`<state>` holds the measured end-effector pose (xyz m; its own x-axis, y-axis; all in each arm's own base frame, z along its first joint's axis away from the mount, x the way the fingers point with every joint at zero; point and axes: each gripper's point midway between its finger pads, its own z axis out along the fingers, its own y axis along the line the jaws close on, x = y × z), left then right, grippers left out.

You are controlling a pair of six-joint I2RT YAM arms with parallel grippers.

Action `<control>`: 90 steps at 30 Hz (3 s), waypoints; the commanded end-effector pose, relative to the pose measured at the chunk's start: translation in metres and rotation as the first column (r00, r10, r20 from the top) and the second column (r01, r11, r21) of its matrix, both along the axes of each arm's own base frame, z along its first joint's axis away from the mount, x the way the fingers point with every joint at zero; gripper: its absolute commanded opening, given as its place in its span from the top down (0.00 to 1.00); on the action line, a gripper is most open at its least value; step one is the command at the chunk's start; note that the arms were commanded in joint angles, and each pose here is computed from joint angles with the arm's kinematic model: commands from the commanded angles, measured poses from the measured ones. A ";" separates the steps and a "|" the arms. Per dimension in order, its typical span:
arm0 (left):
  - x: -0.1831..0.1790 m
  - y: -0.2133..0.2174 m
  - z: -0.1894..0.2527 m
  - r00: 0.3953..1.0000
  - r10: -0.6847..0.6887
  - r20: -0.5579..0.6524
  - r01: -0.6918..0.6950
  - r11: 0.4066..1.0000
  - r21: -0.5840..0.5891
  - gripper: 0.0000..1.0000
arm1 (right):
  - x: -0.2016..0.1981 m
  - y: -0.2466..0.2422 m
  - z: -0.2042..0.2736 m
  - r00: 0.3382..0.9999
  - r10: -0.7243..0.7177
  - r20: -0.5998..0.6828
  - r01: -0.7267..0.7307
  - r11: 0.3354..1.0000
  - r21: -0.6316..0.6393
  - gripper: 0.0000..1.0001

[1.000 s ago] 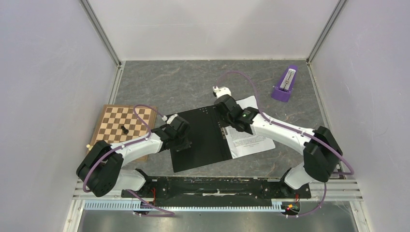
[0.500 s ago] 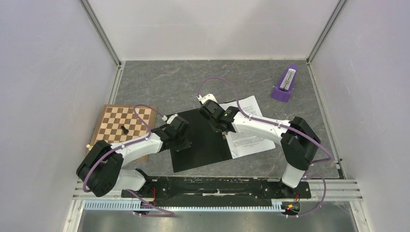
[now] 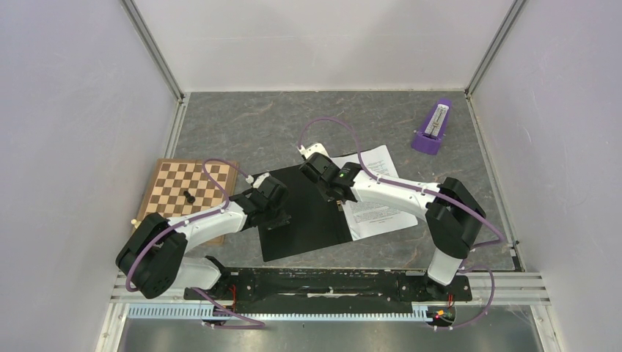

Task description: Put the files into the folder

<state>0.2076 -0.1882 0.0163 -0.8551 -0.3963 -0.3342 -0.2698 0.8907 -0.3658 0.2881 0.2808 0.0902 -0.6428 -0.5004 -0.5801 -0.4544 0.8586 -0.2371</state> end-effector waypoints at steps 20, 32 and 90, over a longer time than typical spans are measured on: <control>-0.003 0.011 -0.011 0.999 0.039 -0.022 -0.038 0.998 0.044 0.97 | 0.012 0.010 0.036 0.996 -0.013 0.083 0.008 0.998 0.062 0.81; -0.004 0.012 -0.011 0.999 0.040 -0.023 -0.039 0.998 0.045 0.97 | 0.019 0.012 0.010 0.998 -0.007 0.063 0.007 1.000 -0.013 0.84; -0.011 0.020 -0.028 0.990 0.121 -0.070 -0.119 0.992 0.039 0.97 | -0.050 -0.040 -0.065 0.992 -0.033 -0.118 0.032 0.999 -0.011 1.00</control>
